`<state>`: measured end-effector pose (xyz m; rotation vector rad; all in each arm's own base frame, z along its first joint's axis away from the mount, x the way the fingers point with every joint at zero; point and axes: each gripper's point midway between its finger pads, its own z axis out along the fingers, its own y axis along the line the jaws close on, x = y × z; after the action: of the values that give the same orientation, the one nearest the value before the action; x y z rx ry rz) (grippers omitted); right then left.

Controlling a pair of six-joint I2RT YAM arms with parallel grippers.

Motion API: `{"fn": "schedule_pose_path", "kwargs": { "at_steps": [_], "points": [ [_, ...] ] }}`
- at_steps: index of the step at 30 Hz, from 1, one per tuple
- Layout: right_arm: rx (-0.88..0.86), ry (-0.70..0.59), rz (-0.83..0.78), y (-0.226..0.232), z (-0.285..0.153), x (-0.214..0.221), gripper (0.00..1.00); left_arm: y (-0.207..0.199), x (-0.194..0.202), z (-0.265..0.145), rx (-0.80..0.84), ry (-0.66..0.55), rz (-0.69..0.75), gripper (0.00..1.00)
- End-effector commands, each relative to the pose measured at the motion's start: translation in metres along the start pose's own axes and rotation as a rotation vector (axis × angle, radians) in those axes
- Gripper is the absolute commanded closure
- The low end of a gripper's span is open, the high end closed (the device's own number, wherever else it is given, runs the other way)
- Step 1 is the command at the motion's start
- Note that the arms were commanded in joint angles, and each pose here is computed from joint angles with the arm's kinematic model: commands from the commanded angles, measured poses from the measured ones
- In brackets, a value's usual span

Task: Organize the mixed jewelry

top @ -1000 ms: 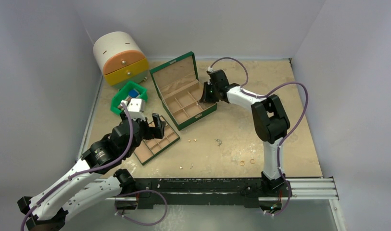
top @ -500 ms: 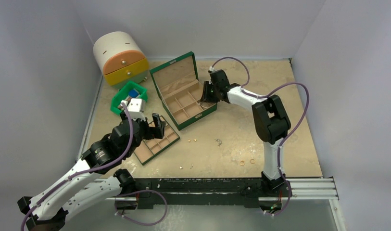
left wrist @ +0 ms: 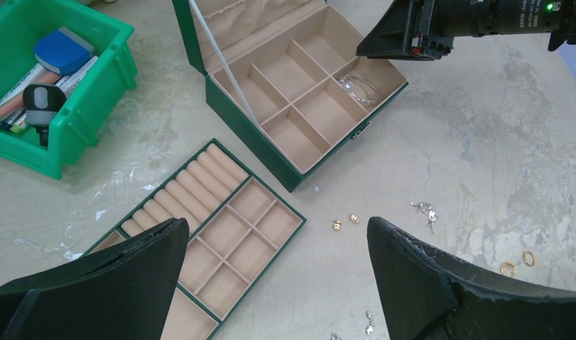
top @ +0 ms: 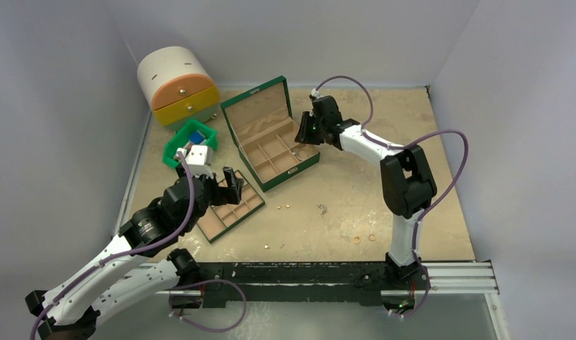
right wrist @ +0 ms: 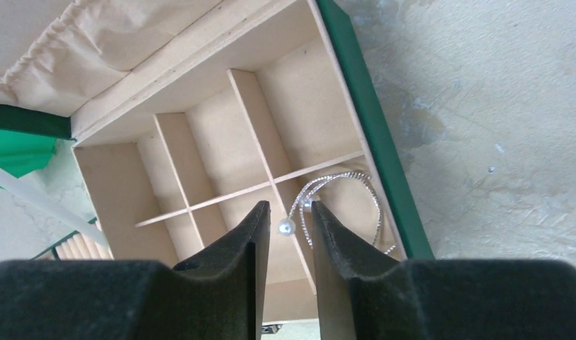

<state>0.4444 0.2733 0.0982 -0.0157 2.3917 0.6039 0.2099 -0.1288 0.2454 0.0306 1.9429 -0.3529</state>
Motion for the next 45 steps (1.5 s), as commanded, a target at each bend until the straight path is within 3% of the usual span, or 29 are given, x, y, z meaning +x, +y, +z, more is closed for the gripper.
{"fn": "schedule_pose_path", "kwargs": {
  "at_steps": [1,8,19,34,45],
  "points": [
    [-0.085,-0.03,0.0,0.034,-0.012,-0.01,0.71,-0.005,-0.01,-0.001,0.02,-0.039,-0.023,0.02],
    [-0.111,0.025,0.017,0.044,-0.003,0.014,0.82,-0.005,-0.01,-0.001,0.02,-0.039,-0.023,0.02],
    [-0.071,0.068,0.036,0.037,0.009,0.029,0.91,-0.005,-0.011,-0.002,0.023,-0.041,-0.025,0.03],
    [0.007,0.104,0.066,0.023,0.011,0.039,0.95,-0.005,-0.011,-0.002,0.019,-0.043,-0.027,0.02],
    [0.102,0.044,0.112,0.008,0.006,0.029,0.97,-0.004,-0.011,-0.002,0.017,-0.043,-0.026,0.02]
  ]
}}
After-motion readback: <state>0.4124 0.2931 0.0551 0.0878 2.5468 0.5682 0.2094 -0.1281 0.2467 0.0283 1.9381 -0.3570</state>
